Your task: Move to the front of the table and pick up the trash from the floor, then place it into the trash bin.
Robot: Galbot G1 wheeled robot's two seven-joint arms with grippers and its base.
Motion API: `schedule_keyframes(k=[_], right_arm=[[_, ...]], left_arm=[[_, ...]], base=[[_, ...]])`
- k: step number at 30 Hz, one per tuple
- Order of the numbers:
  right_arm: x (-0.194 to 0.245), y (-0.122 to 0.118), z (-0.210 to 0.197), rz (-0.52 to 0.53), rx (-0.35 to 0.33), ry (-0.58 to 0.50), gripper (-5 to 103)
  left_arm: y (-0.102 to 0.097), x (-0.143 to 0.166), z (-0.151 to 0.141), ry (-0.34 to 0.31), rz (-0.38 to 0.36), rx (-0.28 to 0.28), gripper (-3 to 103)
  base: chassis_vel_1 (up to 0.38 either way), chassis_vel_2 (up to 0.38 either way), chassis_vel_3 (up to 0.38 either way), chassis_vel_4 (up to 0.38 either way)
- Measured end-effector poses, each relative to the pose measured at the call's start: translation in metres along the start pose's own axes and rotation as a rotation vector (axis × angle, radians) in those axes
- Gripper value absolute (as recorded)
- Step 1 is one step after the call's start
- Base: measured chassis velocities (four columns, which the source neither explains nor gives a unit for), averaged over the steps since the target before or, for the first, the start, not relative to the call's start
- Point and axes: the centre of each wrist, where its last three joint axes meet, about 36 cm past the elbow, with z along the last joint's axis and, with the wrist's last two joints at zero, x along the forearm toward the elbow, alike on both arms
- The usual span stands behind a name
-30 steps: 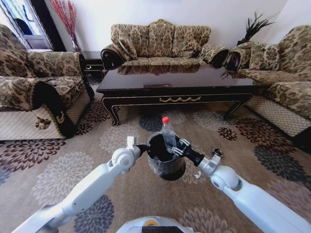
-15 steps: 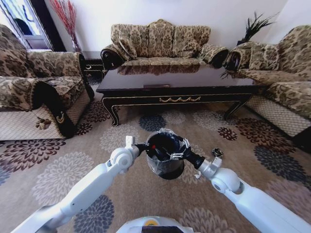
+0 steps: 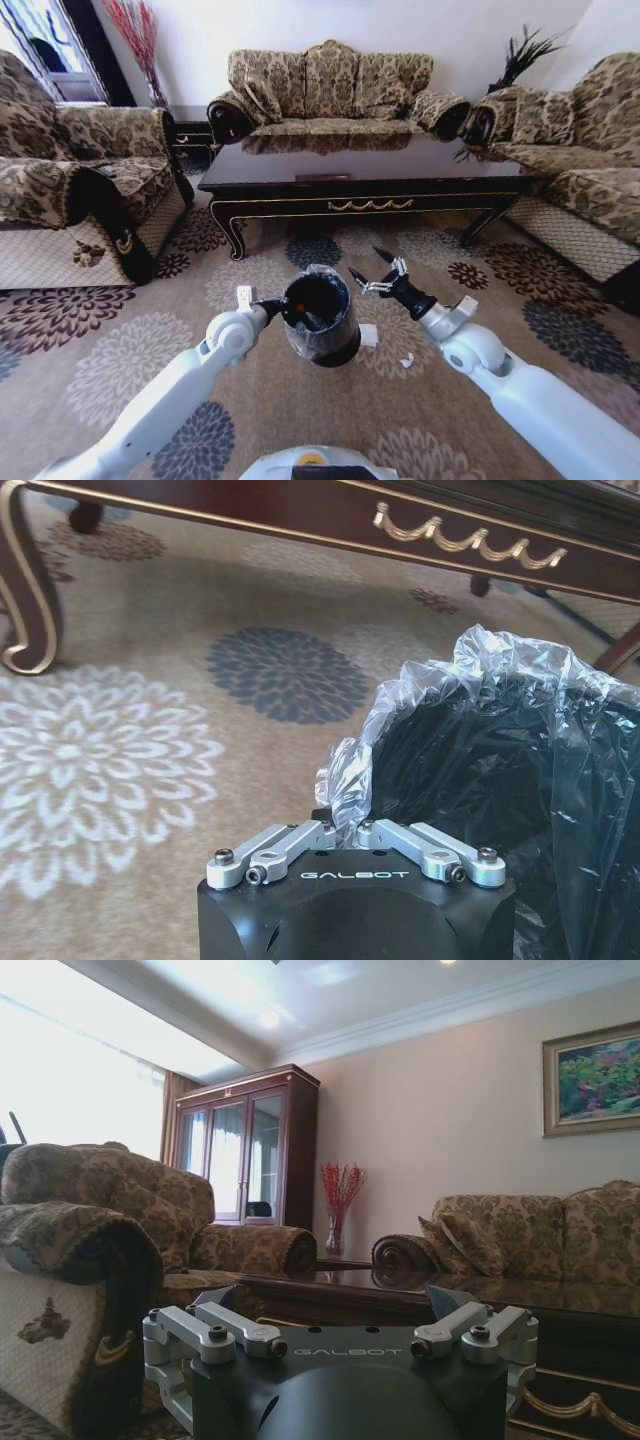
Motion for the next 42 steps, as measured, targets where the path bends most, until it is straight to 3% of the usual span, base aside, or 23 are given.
schedule_keyframes(k=[6,8,13,15,24,42], right_arm=[[-0.001,-0.030,0.018,0.152,0.030,0.078,100],[0.002,-0.045,0.031,0.226,0.064,0.131,100],[0.011,-0.065,0.054,0.296,0.133,0.201,100],[0.020,-0.079,0.074,0.370,0.189,0.270,100],[0.041,-0.105,0.125,0.616,0.258,0.508,100],[0.045,-0.164,0.199,0.788,0.235,0.825,100]], left_arm=[[0.014,0.015,-0.001,-0.015,-0.027,-0.001,3],[0.019,0.023,-0.002,-0.021,-0.039,-0.007,3],[0.023,0.031,-0.002,-0.027,-0.052,-0.012,3],[0.025,0.037,-0.002,-0.032,-0.058,-0.016,3],[0.028,0.051,-0.005,-0.048,-0.069,-0.033,3],[0.039,0.074,-0.009,-0.070,-0.108,-0.049,3]], base=[[0.000,0.000,0.000,0.000],[0.000,0.000,0.000,0.000],[0.000,0.000,0.000,0.000],[0.000,0.000,0.000,0.000],[0.000,0.000,0.000,0.000],[0.000,0.000,0.000,0.000]])
